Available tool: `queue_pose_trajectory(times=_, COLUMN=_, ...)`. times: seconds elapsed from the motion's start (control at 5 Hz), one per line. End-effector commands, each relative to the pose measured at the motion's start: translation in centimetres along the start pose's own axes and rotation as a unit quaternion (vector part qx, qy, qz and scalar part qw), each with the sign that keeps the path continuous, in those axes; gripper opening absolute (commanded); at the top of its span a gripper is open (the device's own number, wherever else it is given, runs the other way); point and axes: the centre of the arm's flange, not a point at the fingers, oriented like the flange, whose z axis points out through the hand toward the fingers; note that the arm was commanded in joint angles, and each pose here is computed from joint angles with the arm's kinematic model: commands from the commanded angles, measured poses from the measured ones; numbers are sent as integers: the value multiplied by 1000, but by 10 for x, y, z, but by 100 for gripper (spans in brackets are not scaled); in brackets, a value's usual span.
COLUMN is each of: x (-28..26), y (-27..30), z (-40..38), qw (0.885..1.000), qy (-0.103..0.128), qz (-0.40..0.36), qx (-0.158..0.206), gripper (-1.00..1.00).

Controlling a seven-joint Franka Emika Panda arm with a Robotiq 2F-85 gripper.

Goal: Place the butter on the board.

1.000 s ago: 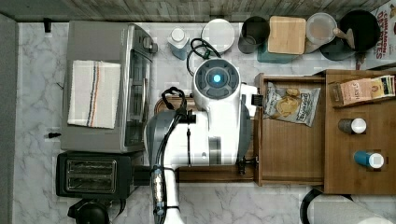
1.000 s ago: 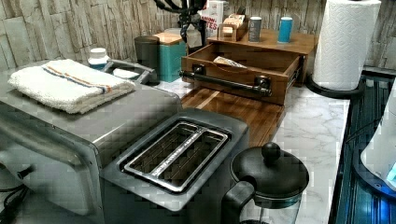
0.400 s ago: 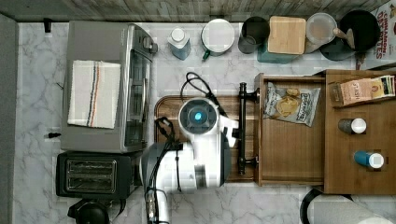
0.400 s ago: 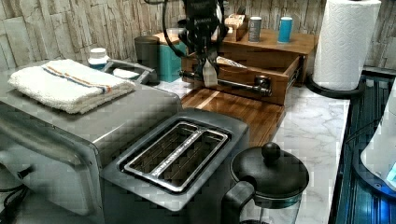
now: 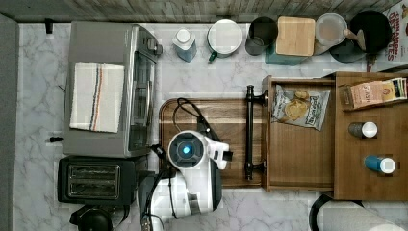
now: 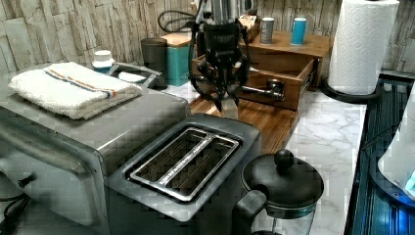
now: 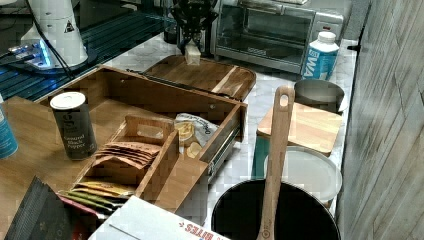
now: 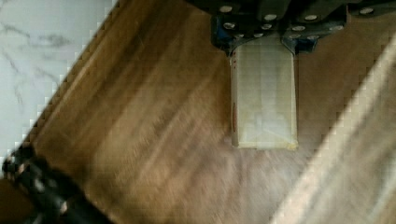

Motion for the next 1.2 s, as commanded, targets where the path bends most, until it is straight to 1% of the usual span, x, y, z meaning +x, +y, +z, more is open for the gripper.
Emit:
queue_pose_trajectory(times=0.2, x=-61, y=-37, z=-22, qw=996, qy=18, qz=8, qx=87, gripper=-100)
queue_pose_trajectory(times=0.4, x=-62, y=-34, z=-5, qw=996, qy=11, qz=4, qx=93, gripper=-100)
queue_pose_trajectory(times=0.8, x=-55, y=-25, z=26, qw=997, qy=-8, qz=-9, qx=70, gripper=-100)
queue_pose_trajectory(times=1.0, x=-65, y=-29, z=39, qw=998, qy=-16, qz=14, qx=54, gripper=-100)
queue_pose_trajectory(times=1.2, x=-77, y=-29, z=42, qw=999, qy=-21, qz=29, qx=30, gripper=-100)
